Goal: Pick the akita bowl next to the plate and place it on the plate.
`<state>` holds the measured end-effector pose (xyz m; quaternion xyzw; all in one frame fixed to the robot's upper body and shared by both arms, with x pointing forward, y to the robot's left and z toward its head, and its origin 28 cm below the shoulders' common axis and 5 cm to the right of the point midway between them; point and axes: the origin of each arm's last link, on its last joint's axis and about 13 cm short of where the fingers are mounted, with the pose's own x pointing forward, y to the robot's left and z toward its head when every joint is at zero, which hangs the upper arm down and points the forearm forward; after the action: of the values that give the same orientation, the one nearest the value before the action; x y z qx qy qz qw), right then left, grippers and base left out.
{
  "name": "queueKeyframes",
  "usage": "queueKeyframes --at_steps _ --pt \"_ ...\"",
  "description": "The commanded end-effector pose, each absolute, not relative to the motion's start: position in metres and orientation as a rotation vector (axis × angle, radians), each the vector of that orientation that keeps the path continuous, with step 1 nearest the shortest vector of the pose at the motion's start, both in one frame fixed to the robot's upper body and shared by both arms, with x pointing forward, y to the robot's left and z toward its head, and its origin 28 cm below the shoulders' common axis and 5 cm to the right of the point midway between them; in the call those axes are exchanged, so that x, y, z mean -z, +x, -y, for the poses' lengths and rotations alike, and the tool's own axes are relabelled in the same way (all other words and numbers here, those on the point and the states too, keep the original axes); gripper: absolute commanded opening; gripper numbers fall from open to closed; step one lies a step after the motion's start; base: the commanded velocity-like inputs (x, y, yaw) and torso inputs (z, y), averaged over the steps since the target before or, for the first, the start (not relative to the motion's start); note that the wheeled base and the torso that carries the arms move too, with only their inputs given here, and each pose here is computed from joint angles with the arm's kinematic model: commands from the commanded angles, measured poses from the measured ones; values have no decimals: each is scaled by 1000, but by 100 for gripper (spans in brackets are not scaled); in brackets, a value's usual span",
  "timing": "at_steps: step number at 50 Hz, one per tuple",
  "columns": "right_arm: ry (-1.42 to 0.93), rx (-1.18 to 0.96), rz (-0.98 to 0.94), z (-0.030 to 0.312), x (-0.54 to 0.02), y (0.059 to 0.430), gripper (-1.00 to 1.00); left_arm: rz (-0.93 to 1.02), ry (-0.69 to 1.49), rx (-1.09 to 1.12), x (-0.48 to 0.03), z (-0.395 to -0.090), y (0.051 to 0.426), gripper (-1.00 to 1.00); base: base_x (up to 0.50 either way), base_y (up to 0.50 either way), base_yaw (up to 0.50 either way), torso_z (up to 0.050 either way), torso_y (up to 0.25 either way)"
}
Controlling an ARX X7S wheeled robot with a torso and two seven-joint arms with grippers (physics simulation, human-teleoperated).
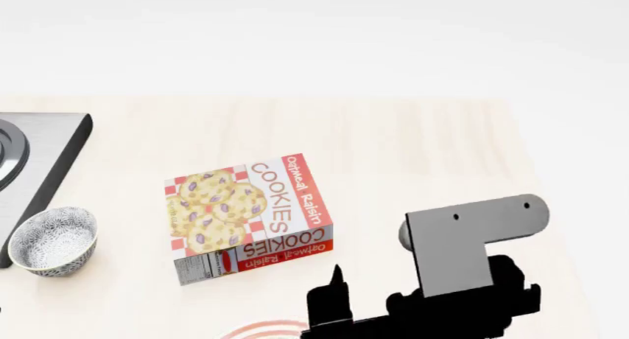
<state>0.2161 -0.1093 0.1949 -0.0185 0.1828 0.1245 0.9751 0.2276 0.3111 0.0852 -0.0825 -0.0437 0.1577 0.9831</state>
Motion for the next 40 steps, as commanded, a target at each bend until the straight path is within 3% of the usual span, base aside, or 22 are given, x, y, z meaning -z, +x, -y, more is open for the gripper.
queueKeyframes --at_steps 1,40 --pt "-58 -63 -144 117 -188 199 100 88 -165 -318 -84 -311 228 100 0 0 0 0 0" --pt "-121 338 180 136 -122 196 100 91 -160 -315 -86 -311 227 100 0 0 0 0 0"
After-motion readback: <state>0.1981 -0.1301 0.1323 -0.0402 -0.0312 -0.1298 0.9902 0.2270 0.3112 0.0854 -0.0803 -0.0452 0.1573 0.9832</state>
